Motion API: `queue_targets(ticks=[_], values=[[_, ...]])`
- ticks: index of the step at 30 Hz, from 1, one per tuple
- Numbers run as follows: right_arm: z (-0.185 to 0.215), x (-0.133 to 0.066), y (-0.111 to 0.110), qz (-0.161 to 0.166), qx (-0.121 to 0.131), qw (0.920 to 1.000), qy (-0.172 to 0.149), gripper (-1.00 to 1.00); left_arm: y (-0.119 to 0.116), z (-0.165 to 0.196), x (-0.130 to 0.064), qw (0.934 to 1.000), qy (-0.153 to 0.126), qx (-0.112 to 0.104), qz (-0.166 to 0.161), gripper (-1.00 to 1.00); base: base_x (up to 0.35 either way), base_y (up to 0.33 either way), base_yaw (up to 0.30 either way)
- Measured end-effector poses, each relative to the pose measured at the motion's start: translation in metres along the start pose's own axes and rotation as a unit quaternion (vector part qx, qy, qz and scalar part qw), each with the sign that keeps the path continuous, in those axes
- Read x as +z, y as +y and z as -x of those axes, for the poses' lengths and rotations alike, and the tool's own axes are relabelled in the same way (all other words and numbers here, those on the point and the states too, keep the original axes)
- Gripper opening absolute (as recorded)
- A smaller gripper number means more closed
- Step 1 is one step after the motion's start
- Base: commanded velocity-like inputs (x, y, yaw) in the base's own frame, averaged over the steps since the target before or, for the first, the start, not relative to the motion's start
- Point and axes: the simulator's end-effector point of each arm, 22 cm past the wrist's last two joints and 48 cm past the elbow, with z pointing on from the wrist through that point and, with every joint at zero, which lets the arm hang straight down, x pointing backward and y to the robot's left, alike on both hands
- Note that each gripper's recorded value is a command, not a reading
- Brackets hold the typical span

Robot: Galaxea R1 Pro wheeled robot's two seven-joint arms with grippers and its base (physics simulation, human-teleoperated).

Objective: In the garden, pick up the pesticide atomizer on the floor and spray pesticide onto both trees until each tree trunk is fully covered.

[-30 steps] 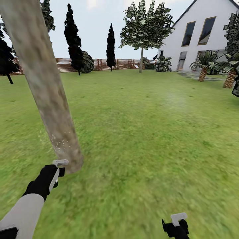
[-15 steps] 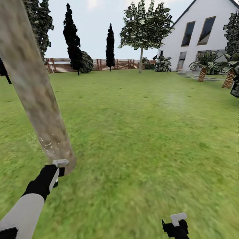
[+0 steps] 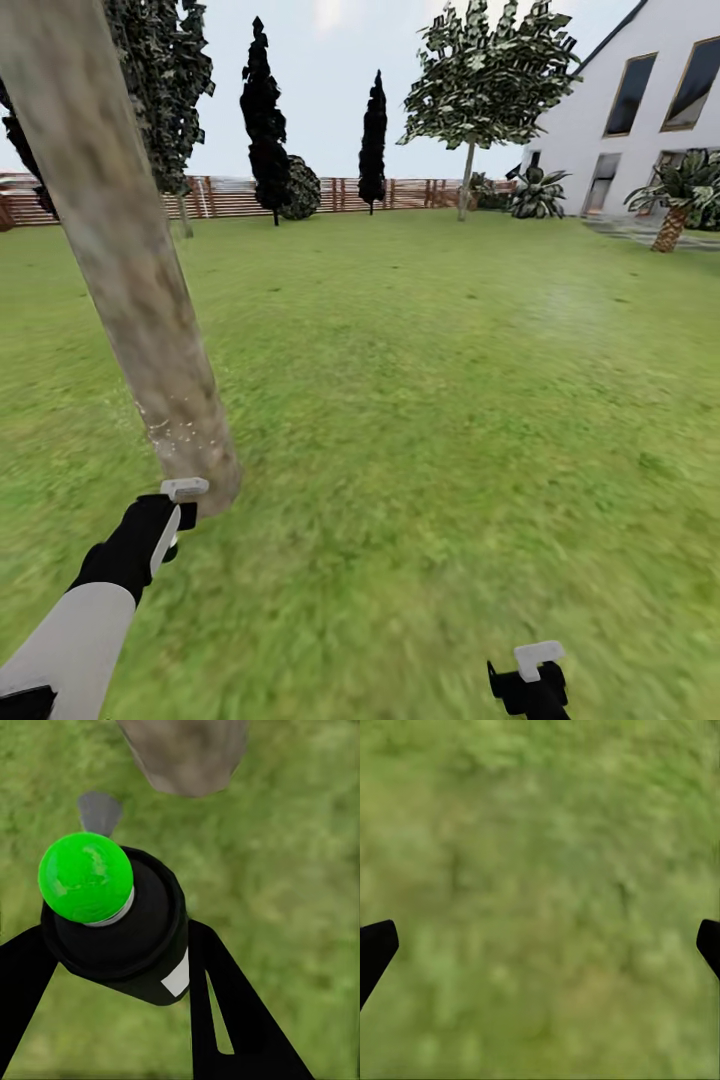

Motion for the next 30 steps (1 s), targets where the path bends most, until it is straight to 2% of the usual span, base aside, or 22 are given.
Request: queue_targets(ticks=[7, 15, 23, 30], values=[[-0.0001, 0.0, -0.0001, 0.0, 0.0, 1.0, 0.0, 1.0, -0.0012, 0.0004, -0.0002, 1.0, 0.0, -0.001, -0.001, -1.0, 0.174, -0.234, 0.101], [-0.0002, 0.0001, -0.0001, 0.0, 0.0, 1.0, 0.0, 1.0, -0.0013, 0.0009, -0.0003, 1.0, -0.001, -0.001, -0.001, -1.0, 0.014, -0.27, 0.017], [-0.0001, 0.0001, 0.0, 0.0, 0.0, 1.0, 0.0, 1.0, -0.0008, 0.001, -0.0004, 1.0, -0.001, -0.001, 0.0, -1.0, 0.028, -0.271, 0.254], [0.0, -0.0001, -0.0001, 0.0, 0.0, 1.0, 0.0, 1.0, 0.0003, 0.0013, -0.0007, 1.0, -0.001, -0.004, 0.0, -1.0, 0.248, -0.167, 0.102]])
